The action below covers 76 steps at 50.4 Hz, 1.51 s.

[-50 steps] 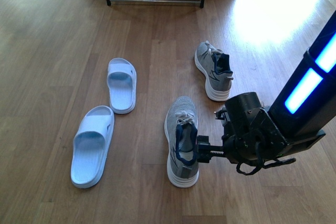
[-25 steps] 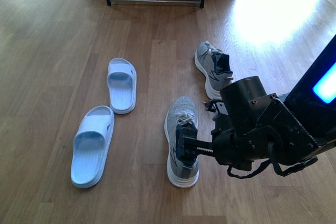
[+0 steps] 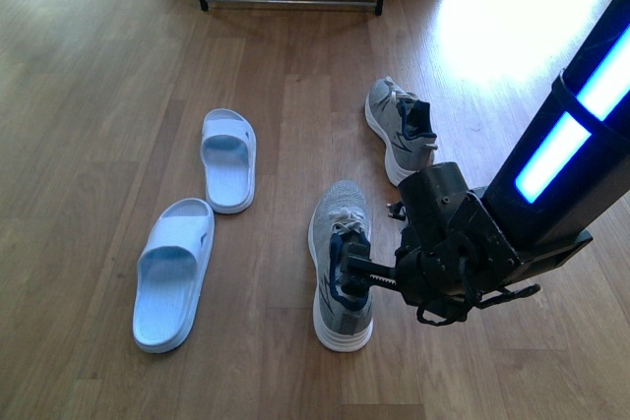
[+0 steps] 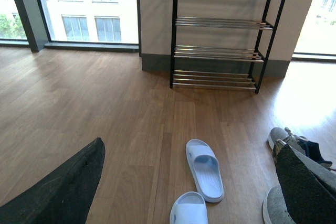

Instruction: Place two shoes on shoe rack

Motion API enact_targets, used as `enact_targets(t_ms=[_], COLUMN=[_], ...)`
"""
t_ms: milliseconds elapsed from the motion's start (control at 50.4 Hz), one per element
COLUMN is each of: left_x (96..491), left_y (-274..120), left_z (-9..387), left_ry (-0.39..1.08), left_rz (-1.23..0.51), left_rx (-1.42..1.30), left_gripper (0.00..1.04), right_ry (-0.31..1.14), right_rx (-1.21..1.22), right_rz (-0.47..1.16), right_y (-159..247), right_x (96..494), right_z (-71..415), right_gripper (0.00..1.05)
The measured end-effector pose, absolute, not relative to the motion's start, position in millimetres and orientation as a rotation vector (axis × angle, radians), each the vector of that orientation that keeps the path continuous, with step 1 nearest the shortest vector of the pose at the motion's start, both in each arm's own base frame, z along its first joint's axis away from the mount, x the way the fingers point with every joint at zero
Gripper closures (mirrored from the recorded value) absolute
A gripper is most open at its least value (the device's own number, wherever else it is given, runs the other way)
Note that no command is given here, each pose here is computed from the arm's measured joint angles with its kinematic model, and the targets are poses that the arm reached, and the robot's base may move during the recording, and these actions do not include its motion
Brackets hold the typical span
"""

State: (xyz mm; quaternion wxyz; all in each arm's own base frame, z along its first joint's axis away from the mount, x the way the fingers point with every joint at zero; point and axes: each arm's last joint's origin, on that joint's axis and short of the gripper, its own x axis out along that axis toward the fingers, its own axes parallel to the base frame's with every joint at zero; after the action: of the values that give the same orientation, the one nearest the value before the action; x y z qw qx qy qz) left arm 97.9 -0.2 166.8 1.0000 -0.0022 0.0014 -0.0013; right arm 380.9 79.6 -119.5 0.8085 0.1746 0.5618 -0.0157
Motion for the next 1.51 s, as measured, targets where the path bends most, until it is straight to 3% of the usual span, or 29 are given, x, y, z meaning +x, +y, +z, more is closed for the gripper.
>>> enact_targets(t_ms=[456, 675, 1012, 1350, 1508], left_x=[97.9, 97.9, 97.9, 97.9, 97.9], left_y=[-0.2, -0.2, -0.2, -0.2, -0.2], left_z=[166.8, 166.8, 166.8, 166.8, 166.8], left_ry=[0.003, 0.003, 0.003, 0.003, 0.003], left_rz=[-0.003, -0.003, -0.003, -0.003, -0.003], left_rx=[-0.004, -0.004, -0.004, -0.004, -0.004], left_gripper=[0.09, 0.09, 0.09, 0.09, 0.09], right_ry=[1.215, 1.189, 1.147, 1.143, 1.073], right_rx=[0.335, 0.332, 0.351, 0.36, 0.352], right_rz=[0.045, 0.063, 0.124, 0.143, 0.145], right_y=[81.7, 82.1, 78.4, 68.5, 48.4], right_x=[386.4, 387.9, 376.5, 342.1, 335.6], right_z=[-142.3, -142.5, -139.3, -128.6, -83.7], right_gripper=[0.12, 0.43, 1.03, 1.04, 1.04])
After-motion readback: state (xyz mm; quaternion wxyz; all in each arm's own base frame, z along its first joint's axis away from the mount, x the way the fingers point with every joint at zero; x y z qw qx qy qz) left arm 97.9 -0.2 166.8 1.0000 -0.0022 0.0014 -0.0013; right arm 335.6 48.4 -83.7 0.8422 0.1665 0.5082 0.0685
